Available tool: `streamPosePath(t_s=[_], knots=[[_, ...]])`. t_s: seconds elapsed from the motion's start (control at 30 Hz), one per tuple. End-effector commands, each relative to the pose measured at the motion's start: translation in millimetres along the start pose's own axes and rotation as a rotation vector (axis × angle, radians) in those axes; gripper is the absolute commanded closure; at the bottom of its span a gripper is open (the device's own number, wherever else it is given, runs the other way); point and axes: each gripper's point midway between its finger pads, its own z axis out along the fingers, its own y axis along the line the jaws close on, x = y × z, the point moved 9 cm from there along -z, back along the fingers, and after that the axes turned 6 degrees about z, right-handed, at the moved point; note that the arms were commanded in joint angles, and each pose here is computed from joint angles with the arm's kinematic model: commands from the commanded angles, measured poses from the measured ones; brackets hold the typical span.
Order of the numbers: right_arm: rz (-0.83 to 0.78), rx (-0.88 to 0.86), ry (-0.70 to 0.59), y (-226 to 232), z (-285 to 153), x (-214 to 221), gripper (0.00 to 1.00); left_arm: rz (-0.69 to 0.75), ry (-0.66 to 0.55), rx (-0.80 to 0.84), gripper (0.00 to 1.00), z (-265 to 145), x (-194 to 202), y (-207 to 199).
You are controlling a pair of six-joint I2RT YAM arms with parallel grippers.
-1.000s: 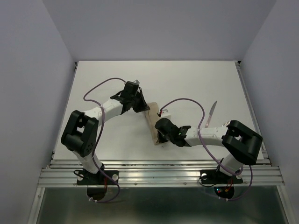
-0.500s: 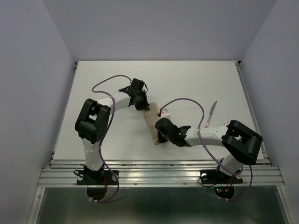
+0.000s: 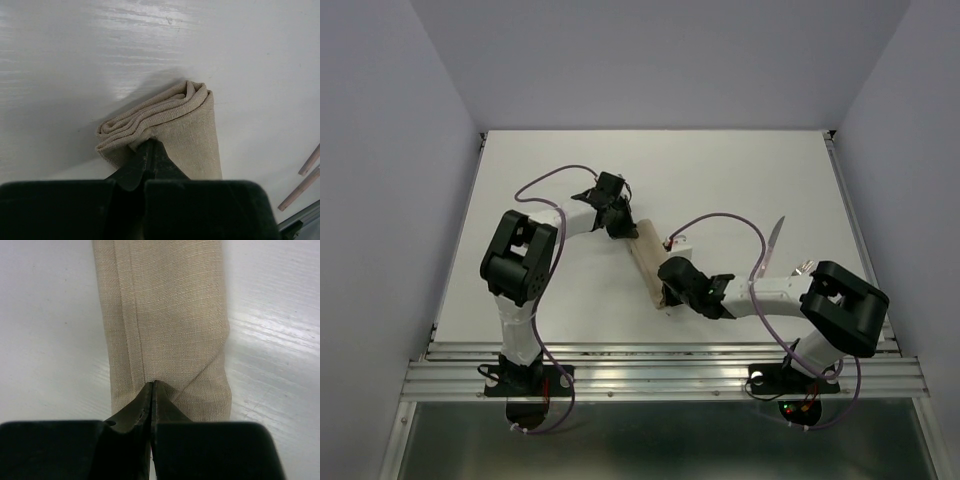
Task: Fold the napkin into a case and place the utensils inside
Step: Rotate the smaller rectangle-folded napkin at the center of the board.
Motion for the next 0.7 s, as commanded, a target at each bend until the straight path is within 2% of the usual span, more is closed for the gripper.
streamPosePath(t_s=[0.0,0.17,0.33,0.53,0.6,0.63,0.67], knots=[[-0.063,0.212,0.049,-43.2,-6.7,23.8,0.99,-0.042,-0.023,-0.043,1.0,-11.8,8.2,19.5],[-0.072,0.219,-0.001,-48.3,-13.4,15.6,0.99,-0.073,-0.046,-0.025,1.0,-26.9,17.6,20.6],[-0.101,0.185,-0.106,-44.7,-29.0,-6.7,0.96,-0.107,-0.067,-0.065,1.0,-39.2,32.6,30.6],[-0.115,0.048,-0.172,-22.8,-45.4,-34.7,0.89,-0.097,-0.112,0.066,1.0,-68.3,23.2,10.2],[-0.111,0.002,-0.175,-12.9,-48.6,-43.1,0.86,-0.061,-0.142,0.074,0.96,-81.8,10.4,1.1],[-0.12,-0.04,-0.161,-6.6,-49.7,-45.5,0.84,-0.043,-0.168,0.083,0.91,-92.2,4.9,-3.6],[-0.122,-0.063,-0.162,-1.4,-50.2,-49.3,0.78,-0.03,-0.186,0.079,0.88,-98.6,0.2,-6.3]])
